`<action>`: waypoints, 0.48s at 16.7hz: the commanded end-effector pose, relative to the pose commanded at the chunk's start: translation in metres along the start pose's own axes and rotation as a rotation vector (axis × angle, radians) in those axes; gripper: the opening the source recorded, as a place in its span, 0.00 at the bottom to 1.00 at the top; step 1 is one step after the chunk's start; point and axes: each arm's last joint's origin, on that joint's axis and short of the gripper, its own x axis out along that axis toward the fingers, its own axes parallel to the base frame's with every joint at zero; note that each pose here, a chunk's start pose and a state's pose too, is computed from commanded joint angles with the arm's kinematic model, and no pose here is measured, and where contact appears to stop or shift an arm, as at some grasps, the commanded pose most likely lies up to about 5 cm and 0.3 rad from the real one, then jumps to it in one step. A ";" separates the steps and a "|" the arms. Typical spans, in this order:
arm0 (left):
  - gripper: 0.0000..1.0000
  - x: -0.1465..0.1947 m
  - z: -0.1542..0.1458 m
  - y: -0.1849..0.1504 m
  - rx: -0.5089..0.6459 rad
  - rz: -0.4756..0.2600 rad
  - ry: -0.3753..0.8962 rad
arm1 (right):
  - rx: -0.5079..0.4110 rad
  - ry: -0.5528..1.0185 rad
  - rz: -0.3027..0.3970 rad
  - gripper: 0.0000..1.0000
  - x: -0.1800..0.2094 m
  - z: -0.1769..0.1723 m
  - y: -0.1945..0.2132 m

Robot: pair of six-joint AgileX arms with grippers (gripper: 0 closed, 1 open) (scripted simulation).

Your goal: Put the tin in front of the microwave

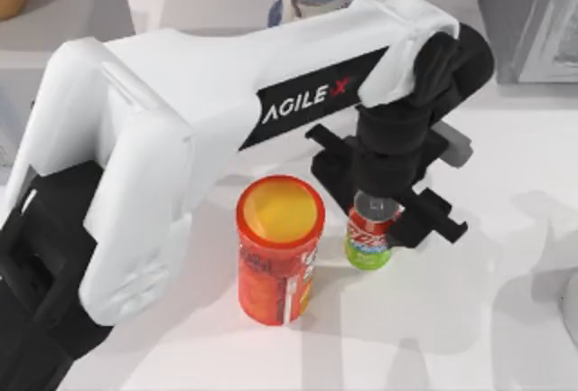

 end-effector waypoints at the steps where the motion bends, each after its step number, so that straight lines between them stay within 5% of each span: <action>1: 0.00 0.000 0.000 0.000 0.000 0.000 0.000 | 0.000 0.000 0.000 1.00 0.000 0.000 0.000; 8: 0.00 -0.028 0.001 0.000 0.002 0.000 0.003 | 0.000 0.000 0.000 1.00 0.000 0.000 0.000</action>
